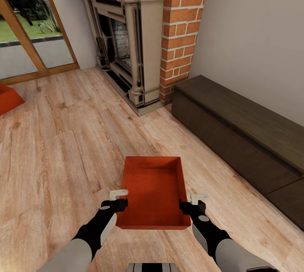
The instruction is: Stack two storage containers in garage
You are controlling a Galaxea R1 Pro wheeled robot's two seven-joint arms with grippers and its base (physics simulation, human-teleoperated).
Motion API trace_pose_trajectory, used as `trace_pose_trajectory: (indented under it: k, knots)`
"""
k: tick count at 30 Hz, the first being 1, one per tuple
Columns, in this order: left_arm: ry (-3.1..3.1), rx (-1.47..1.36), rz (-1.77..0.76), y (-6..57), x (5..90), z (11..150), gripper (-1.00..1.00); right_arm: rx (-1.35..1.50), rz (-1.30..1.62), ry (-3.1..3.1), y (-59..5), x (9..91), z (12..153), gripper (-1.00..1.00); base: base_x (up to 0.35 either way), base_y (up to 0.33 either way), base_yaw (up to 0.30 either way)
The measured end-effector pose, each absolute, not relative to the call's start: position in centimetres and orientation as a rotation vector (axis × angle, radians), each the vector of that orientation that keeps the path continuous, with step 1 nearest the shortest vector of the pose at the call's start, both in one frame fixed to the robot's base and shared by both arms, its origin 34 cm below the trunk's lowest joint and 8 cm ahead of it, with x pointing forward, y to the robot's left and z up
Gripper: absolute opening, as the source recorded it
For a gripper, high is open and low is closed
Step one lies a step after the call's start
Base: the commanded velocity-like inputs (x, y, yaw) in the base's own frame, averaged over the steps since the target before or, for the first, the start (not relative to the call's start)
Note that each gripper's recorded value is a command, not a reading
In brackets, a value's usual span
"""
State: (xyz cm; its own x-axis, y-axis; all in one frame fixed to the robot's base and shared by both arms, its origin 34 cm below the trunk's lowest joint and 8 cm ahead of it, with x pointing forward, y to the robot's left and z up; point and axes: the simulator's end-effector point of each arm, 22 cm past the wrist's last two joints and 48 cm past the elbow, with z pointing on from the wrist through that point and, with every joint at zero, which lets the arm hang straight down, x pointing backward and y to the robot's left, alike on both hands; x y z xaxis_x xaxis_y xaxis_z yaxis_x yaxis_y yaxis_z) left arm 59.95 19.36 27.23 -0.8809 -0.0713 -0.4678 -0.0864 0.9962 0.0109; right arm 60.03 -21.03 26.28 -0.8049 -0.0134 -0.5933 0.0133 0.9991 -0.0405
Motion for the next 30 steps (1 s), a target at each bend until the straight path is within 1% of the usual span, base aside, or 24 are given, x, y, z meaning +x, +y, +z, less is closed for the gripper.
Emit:
trace_pose_trajectory:
  k: [30]
  knots:
    - [2.652,-0.112,0.045,19.5,59.3,24.4,1.0,-0.002,-0.052,2.502,-20.8,59.4,23.5,1.0,0.0,0.0,0.0]
